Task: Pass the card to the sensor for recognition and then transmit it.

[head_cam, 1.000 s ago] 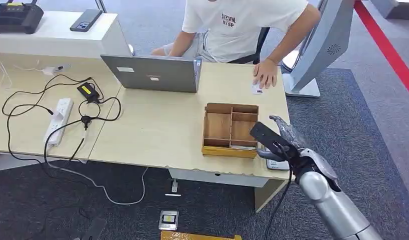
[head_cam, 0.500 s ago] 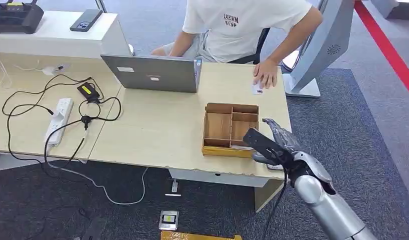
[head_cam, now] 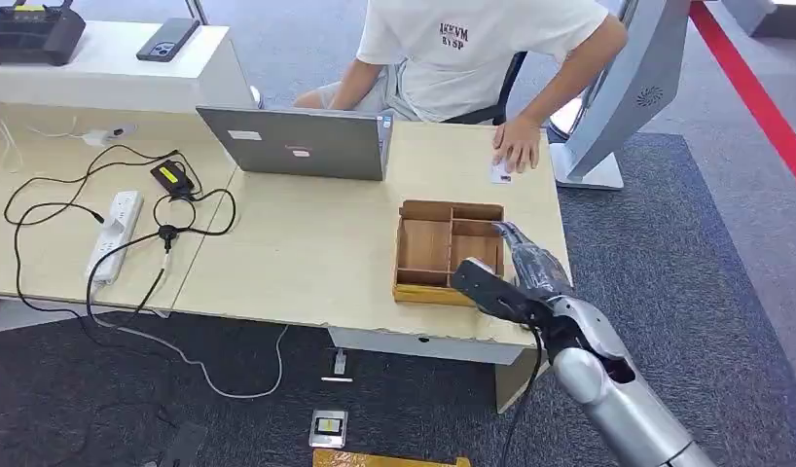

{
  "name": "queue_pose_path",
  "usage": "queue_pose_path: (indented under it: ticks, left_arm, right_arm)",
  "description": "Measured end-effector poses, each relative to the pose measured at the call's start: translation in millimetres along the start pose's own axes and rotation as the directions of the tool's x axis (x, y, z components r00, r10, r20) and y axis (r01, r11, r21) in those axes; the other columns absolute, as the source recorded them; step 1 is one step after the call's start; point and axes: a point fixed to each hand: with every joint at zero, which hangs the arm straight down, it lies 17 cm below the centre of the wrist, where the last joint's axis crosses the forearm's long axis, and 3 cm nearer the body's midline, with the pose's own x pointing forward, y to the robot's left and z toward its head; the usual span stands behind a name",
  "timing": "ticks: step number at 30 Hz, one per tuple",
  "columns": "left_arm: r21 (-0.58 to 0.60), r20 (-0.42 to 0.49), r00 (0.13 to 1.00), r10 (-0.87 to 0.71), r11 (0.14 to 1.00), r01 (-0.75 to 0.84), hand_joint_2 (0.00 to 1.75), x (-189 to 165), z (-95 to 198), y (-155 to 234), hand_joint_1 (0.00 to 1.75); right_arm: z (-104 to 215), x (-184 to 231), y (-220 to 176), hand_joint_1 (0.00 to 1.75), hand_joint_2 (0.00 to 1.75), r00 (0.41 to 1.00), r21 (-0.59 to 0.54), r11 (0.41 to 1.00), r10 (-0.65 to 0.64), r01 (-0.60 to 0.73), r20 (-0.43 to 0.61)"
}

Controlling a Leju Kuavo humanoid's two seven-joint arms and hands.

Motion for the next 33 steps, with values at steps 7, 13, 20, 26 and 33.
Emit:
queue_pose_path:
  ticks: [7, 13, 20, 26, 33]
  left_arm:
    - [-0.004, -0.004, 1.000, 0.012, 1.000, -0.012, 1.75, 0.0, 0.3, -1.4, 0.00]
    - [-0.001, -0.004, 1.000, 0.020, 1.000, -0.020, 1.75, 0.7, 0.6, -2.3, 0.00]
    - [0.000, -0.004, 1.000, 0.027, 1.000, -0.027, 1.75, 1.8, 1.2, -4.4, 0.00]
    - [0.000, -0.003, 1.000, 0.028, 1.000, -0.028, 1.75, 2.2, 1.3, -4.6, 0.00]
    - [0.000, 0.000, 0.999, 0.034, 0.999, -0.034, 1.75, 3.1, 1.4, -5.1, 0.00]
  right_arm:
    - [-1.0, 16.7, 13.6, 0.00, 1.75, 1.000, 0.048, 0.999, 0.009, -0.010, 0.026]
    - [-5.2, 29.2, -0.9, 0.00, 1.75, 0.993, -0.055, 0.994, 0.102, -0.098, 0.062]
    - [-7.4, 39.6, -12.0, 0.00, 1.75, 0.978, -0.154, 0.973, 0.189, -0.173, 0.091]
    - [-7.3, 41.4, -13.8, 0.00, 1.75, 0.972, -0.176, 0.965, 0.211, -0.192, 0.099]
    - [-6.7, 42.6, -8.9, 0.00, 1.75, 0.967, -0.187, 0.960, 0.229, -0.207, 0.110]
